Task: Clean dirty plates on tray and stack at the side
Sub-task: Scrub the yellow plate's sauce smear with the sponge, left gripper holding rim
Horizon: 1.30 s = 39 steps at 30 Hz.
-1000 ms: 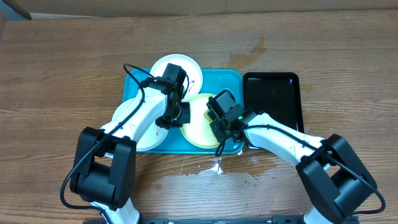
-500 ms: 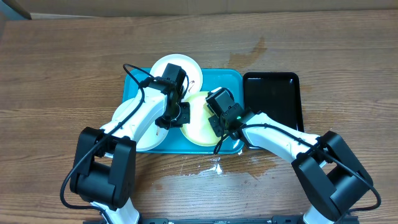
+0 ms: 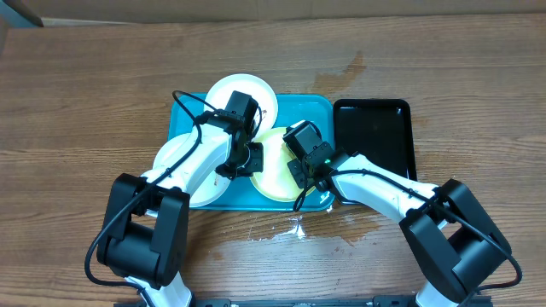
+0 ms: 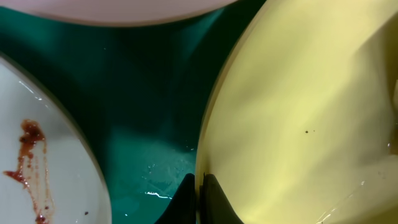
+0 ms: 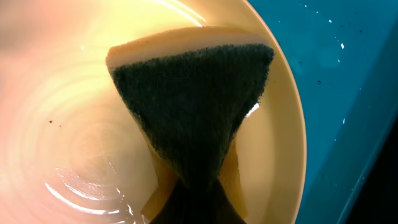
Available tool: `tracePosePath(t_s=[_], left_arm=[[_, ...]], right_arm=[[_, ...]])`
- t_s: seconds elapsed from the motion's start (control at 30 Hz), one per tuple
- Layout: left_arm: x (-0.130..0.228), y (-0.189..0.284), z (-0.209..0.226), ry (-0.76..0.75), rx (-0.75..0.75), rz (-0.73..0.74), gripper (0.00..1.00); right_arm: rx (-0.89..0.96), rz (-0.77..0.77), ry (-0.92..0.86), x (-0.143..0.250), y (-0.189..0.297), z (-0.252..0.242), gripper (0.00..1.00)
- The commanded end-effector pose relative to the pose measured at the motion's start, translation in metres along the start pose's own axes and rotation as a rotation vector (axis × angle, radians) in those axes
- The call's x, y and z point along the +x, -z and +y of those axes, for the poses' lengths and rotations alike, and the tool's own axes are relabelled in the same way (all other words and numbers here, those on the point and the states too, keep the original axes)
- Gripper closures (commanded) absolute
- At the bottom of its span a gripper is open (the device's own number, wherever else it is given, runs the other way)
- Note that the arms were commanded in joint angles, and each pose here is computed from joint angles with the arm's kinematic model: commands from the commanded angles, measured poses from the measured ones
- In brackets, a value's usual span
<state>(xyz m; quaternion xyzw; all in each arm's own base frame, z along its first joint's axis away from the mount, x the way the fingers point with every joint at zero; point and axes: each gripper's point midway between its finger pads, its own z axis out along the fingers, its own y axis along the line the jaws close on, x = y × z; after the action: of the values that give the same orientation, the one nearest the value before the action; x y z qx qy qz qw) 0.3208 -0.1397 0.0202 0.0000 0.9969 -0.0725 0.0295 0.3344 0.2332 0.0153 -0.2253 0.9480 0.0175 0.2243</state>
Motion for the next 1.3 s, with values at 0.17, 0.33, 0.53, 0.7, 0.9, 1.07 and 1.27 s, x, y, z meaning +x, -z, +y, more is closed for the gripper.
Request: tracePosePath(t_s=[0.17, 0.33, 0.53, 0.7, 0.9, 1.07, 1.27], left_arm=[[0.017, -0.009, -0.002, -0.049, 0.008, 0.019, 0.96], [0.019, -0.013, -0.001, -0.05, 0.01, 0.017, 0.96], [0.02, -0.016, 0.0, -0.05, 0.011, 0.013, 0.96], [0.02, -0.016, 0.0, -0.05, 0.011, 0.013, 0.96], [0.02, -0.016, 0.0, -0.05, 0.011, 0.014, 0.96], [0.02, -0.016, 0.0, -0.05, 0.01, 0.016, 0.96], [0.02, -0.016, 0.0, -0.051, 0.01, 0.016, 0.96]], right_arm=[[0.01, 0.015, 0.001, 0.006, -0.007, -0.002, 0.96], [0.011, 0.014, 0.001, 0.006, -0.008, -0.002, 0.96], [0.017, 0.008, 0.0, 0.004, -0.008, -0.003, 0.96], [0.071, -0.011, -0.001, 0.0, -0.007, -0.012, 0.96], [0.067, -0.027, -0.005, -0.004, -0.008, -0.011, 0.96], [0.068, -0.022, -0.004, -0.002, -0.016, -0.01, 0.96], [0.061, -0.06, -0.012, -0.01, -0.025, -0.008, 0.96]])
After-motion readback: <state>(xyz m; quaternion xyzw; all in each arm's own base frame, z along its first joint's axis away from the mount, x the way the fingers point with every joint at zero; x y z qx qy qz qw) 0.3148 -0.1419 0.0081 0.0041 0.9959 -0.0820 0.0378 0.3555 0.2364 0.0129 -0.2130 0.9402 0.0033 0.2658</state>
